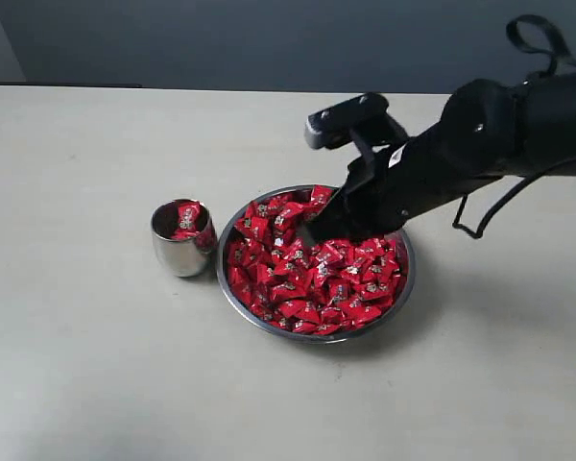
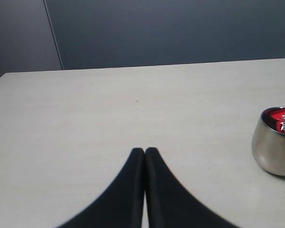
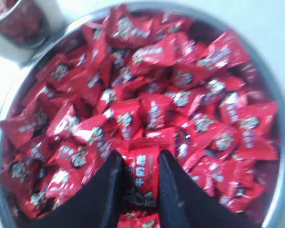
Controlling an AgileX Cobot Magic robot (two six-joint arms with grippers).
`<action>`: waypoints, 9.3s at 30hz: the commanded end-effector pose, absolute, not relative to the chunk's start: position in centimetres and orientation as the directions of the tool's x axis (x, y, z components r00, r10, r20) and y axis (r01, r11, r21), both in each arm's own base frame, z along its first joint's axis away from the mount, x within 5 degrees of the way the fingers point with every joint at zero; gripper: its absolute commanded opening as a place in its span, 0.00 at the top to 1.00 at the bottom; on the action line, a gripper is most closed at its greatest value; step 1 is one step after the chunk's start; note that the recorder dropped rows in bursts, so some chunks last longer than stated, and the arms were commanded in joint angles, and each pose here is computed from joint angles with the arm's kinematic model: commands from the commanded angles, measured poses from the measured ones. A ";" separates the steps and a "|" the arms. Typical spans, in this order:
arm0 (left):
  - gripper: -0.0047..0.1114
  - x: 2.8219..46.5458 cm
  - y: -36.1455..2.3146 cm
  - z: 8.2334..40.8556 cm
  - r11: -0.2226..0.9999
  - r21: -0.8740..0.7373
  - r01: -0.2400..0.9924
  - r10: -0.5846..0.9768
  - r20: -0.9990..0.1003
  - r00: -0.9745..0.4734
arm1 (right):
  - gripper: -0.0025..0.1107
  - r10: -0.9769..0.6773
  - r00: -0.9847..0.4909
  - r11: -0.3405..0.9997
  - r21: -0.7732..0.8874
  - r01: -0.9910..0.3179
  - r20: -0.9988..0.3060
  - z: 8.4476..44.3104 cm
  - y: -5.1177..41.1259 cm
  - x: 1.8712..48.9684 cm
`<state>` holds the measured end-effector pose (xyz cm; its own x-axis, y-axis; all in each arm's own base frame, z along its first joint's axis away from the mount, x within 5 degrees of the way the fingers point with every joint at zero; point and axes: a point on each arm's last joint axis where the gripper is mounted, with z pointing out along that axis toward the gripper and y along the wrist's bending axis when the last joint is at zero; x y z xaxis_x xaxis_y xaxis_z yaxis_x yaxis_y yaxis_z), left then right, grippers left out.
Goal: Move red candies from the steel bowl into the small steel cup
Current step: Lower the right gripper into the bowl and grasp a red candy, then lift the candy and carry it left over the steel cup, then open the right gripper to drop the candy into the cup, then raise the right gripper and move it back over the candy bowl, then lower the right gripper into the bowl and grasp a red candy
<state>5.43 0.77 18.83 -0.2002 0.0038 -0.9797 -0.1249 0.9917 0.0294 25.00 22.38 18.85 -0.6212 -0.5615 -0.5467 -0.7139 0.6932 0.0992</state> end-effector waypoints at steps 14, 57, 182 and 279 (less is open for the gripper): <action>0.96 5.4 0.8 18.7 0.992 0.026 -0.126 0.001 -0.980 -0.198 | 0.98 -0.447 -0.619 0.760 0.092 -0.644 -0.645 20.0 22.8 28.7; 0.96 5.4 0.8 18.7 0.992 0.026 -0.126 0.001 -0.980 -0.198 | 0.98 -0.602 -0.536 0.418 0.338 -0.843 -0.592 17.2 37.7 29.2; 0.96 5.4 0.8 18.7 0.992 0.026 -0.126 0.001 -0.980 -0.198 | 0.99 -0.442 -0.689 0.680 0.287 -0.675 -0.574 18.2 20.3 30.3; 0.96 5.4 0.8 18.7 0.992 0.026 -0.126 0.001 -0.980 -0.198 | 0.98 -0.525 -0.696 0.674 0.260 -0.691 -0.490 12.8 24.6 34.2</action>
<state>5.43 0.77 18.83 -0.2002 0.0038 -0.9797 -0.1249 0.9917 0.0294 34.11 24.55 12.19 -0.7090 -0.5169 -0.4798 -0.6793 0.6834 0.2674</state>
